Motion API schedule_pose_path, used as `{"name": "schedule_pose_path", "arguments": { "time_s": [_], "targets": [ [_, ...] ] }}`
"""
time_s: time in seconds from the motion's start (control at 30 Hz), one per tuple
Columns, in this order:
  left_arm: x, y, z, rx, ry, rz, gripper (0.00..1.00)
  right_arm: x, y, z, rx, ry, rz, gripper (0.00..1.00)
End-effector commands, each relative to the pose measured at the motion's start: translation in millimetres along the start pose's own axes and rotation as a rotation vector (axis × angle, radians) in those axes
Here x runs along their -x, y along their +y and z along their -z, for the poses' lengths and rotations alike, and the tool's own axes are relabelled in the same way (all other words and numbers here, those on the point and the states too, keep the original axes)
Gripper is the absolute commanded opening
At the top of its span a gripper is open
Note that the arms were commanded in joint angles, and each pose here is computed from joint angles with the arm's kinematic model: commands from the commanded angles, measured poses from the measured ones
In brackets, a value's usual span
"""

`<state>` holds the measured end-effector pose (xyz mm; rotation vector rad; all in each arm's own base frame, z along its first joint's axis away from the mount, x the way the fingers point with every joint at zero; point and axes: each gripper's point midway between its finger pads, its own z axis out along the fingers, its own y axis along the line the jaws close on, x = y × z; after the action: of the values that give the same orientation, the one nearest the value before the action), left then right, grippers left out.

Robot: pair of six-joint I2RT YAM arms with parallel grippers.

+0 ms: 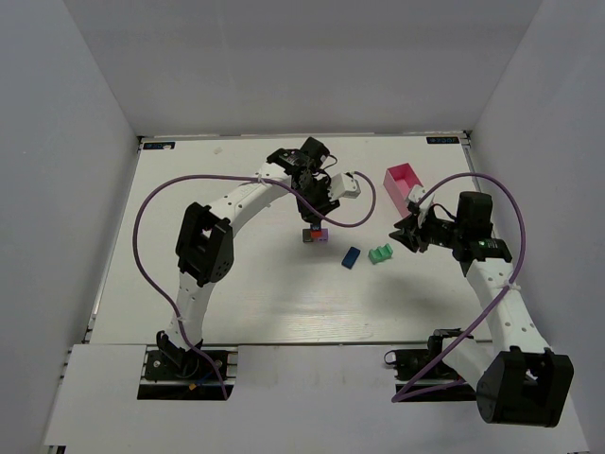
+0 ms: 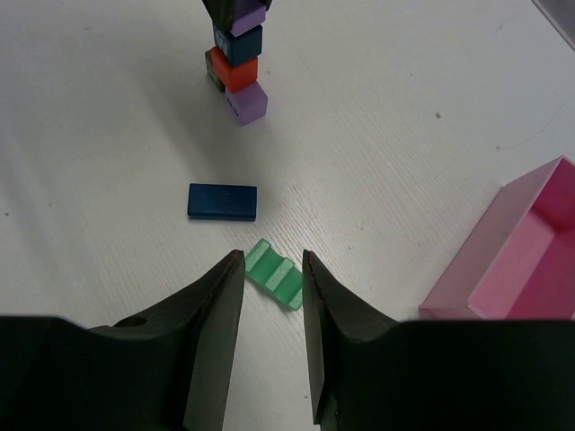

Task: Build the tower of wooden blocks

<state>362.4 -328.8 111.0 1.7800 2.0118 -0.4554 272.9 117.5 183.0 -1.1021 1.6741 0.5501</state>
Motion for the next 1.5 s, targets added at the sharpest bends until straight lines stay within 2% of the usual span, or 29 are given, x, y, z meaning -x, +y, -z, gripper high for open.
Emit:
{"name": "schedule_pose_path", "arguments": {
  "time_s": [0.0,0.07,0.27,0.5,0.73,1.13,1.27,1.3,1.37,1.47],
  "targets": [
    [14.8,-3.1,13.9,-0.001,-0.045,-0.028,0.15,1.7,1.8,0.3,0.013,-0.015,0.007,0.38],
    [14.8,-3.1,13.9,-0.001,-0.045,-0.028,0.15,-1.1,1.4,-0.1,0.013,-0.011,-0.002,0.38],
    [13.9,-0.5,16.0,0.018,-0.039,-0.031,0.27,-1.6,2.2,-1.4,0.019,-0.013,-0.003,0.38],
    [14.5,1.9,16.1,0.031,-0.040,-0.025,0.46,-0.7,2.5,-1.5,0.021,-0.014,-0.001,0.38],
    [14.6,4.4,20.4,0.051,-0.035,-0.027,0.61,-2.1,2.5,-1.2,0.022,-0.013,-0.008,0.38],
    [23.9,10.4,32.3,0.098,-0.064,-0.026,0.76,-5.0,1.6,-2.4,0.023,-0.005,-0.015,0.38],
    [26.4,11.4,39.7,0.119,-0.073,-0.023,0.85,-4.1,0.8,-2.2,0.020,-0.006,-0.012,0.38],
    [25.9,9.7,42.4,0.120,-0.074,-0.024,0.85,-4.1,0.9,-2.7,0.022,-0.005,-0.014,0.40],
    [28.3,10.3,44.5,0.131,-0.088,-0.020,0.92,-5.4,0.6,-2.7,0.021,-0.003,-0.015,0.41],
    [29.4,8.1,51.4,0.137,-0.096,-0.024,0.93,-5.7,-0.2,-2.6,0.017,0.000,-0.016,0.44]
  ]
}}
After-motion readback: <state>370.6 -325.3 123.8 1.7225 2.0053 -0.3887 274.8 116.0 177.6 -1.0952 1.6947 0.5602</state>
